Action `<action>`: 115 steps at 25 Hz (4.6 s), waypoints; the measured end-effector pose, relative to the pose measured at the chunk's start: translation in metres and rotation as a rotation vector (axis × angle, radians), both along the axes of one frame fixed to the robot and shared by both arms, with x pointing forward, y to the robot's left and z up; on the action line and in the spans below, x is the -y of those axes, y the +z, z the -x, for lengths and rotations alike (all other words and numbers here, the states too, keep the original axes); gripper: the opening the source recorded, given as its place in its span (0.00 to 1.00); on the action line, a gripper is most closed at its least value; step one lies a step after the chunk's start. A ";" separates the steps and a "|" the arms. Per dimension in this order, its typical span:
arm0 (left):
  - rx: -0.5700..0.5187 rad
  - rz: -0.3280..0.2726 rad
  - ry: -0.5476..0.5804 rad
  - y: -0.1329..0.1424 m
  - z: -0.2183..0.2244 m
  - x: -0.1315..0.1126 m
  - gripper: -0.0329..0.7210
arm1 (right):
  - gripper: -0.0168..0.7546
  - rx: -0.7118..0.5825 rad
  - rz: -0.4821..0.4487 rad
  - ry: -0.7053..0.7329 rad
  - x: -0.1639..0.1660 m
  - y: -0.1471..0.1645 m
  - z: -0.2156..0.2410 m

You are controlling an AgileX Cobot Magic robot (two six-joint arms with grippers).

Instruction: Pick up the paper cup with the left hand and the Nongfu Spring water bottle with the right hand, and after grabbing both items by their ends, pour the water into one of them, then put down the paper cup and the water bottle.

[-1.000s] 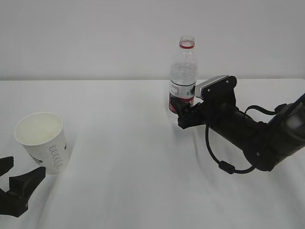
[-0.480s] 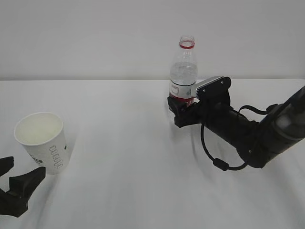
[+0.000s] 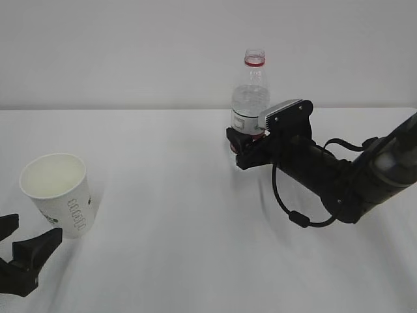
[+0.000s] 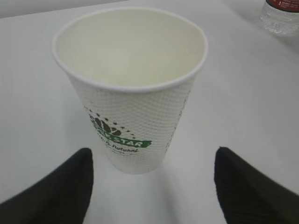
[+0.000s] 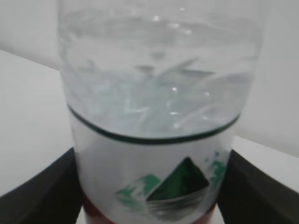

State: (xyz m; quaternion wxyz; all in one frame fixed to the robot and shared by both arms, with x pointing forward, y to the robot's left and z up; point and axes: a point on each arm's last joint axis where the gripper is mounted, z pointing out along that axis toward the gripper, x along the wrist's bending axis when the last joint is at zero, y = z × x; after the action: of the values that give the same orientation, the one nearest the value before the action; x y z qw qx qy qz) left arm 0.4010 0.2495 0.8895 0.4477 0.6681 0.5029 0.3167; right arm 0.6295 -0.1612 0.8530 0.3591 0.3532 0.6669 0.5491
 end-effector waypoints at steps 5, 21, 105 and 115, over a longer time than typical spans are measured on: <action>0.000 0.000 0.000 0.000 0.000 0.000 0.82 | 0.74 0.006 0.012 0.030 -0.003 0.001 0.000; 0.000 0.000 0.000 0.000 0.000 0.000 0.82 | 0.73 0.008 0.017 0.043 -0.003 0.001 0.001; 0.000 0.000 -0.021 0.000 0.001 0.002 0.82 | 0.61 -0.018 0.090 0.031 0.032 0.057 0.113; 0.000 0.000 -0.028 0.000 0.001 0.002 0.81 | 0.61 0.015 0.082 0.030 0.039 0.075 0.136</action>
State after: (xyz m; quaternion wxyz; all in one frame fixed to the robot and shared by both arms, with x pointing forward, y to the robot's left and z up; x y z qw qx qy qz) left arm 0.4003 0.2473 0.8895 0.4520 0.6751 0.4935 0.3106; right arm 0.4936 -0.2005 0.9278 0.3702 0.3240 0.6912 0.5293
